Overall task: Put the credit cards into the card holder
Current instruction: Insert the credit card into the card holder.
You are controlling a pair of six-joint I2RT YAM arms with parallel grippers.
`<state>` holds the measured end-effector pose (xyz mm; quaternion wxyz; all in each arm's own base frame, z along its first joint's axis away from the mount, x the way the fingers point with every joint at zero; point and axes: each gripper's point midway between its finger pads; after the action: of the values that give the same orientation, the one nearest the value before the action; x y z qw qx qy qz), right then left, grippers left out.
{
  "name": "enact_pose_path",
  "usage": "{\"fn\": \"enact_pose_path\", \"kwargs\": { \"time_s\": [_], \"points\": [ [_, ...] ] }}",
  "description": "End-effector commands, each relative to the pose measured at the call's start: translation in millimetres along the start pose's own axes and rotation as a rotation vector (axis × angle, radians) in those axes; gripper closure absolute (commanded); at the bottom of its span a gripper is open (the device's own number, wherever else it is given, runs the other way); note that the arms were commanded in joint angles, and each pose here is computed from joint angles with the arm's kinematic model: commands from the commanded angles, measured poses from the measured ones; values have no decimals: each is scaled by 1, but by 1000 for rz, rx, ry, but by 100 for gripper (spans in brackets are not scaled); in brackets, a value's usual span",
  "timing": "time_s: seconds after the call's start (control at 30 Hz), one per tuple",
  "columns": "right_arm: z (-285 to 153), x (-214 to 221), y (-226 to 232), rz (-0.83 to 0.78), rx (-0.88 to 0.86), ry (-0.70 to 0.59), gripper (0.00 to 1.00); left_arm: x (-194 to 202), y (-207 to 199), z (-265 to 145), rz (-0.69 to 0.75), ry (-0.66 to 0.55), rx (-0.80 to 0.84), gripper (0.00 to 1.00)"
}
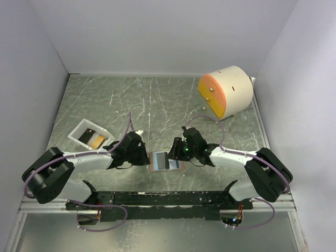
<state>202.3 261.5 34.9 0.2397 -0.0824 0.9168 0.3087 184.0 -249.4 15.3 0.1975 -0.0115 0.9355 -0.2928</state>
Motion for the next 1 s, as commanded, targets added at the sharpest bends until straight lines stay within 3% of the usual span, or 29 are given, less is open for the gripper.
{"fn": "enact_pose_path", "kwargs": {
  "time_s": [0.0,0.97],
  "points": [
    [0,6,6,11,6,19,56,10,2,-2,-3,27,-4,89],
    [21,16,45,-105,-74,56,59,11,0,-1,4,24,-1,88]
  ]
}}
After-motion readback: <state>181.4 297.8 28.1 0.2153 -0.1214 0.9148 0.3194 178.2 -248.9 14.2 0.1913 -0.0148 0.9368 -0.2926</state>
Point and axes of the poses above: each gripper's point midway between its finger pads, its own z axis out along the fingers, its own y axis along the line the jaws close on, x = y × z, and after that the axes turned 9 degrees about -z, right-handed
